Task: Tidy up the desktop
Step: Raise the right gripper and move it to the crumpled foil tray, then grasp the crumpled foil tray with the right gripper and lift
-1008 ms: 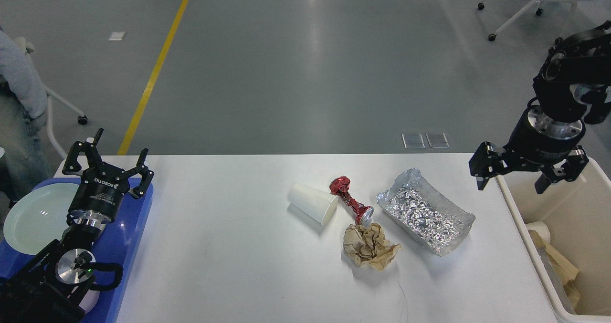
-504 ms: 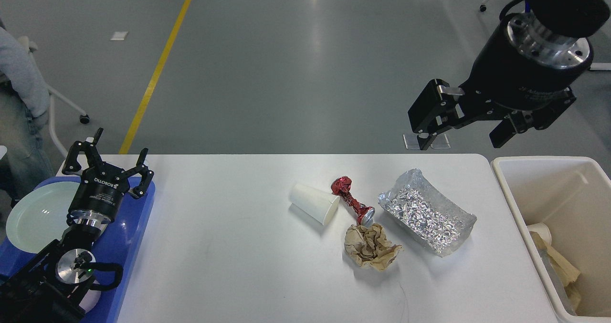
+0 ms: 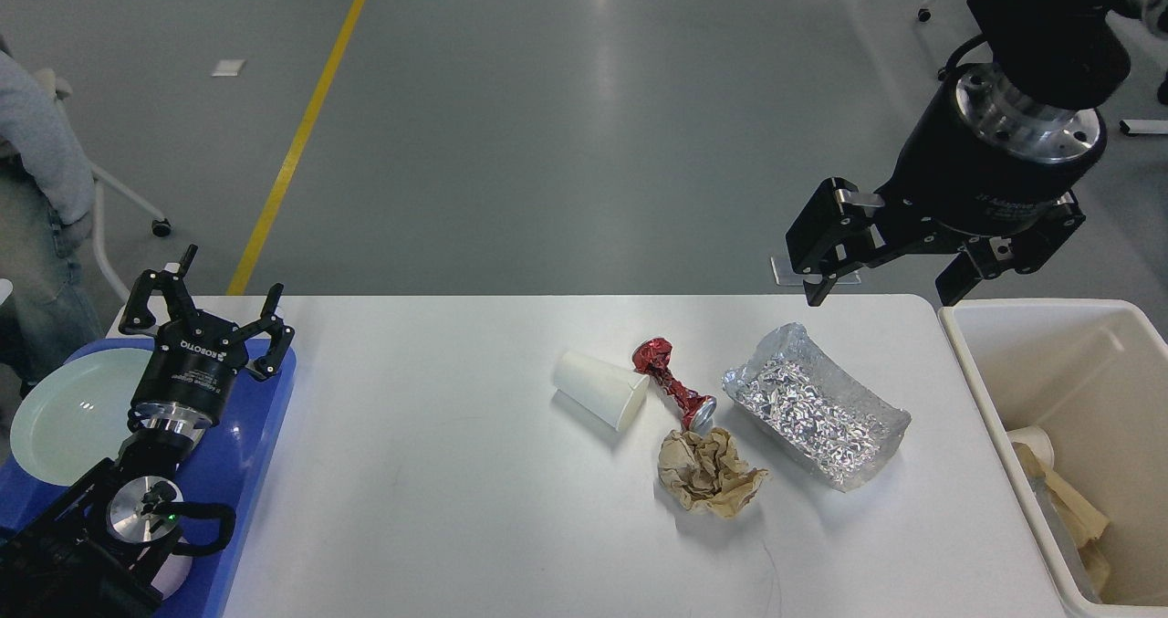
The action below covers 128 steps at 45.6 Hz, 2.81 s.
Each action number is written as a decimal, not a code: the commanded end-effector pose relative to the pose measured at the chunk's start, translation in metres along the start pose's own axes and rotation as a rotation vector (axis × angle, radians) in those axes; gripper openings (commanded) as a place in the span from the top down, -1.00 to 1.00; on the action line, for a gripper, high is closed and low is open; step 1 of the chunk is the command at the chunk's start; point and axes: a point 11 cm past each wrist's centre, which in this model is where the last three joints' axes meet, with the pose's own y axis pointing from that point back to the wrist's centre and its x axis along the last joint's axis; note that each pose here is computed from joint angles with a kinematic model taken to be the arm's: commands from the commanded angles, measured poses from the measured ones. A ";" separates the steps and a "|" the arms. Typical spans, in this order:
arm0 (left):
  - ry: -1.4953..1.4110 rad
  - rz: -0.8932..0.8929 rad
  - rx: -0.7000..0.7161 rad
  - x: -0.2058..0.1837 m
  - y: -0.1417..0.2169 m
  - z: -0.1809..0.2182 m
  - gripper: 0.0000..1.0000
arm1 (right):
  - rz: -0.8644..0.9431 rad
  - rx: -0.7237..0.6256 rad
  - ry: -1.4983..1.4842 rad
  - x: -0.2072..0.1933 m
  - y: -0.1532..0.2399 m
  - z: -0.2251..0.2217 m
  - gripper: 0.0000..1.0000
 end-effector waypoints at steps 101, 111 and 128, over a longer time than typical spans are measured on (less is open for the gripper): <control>0.000 0.001 0.000 0.000 0.000 0.000 -0.93 | 0.126 -0.117 -0.876 -0.055 -0.387 0.115 0.79; 0.000 0.001 0.000 0.000 0.000 0.000 -0.93 | 0.129 -0.121 -0.913 -0.055 -0.386 0.119 1.00; 0.000 0.001 0.000 0.000 0.000 0.000 -0.93 | 0.123 -0.120 -0.913 -0.054 -0.378 0.122 1.00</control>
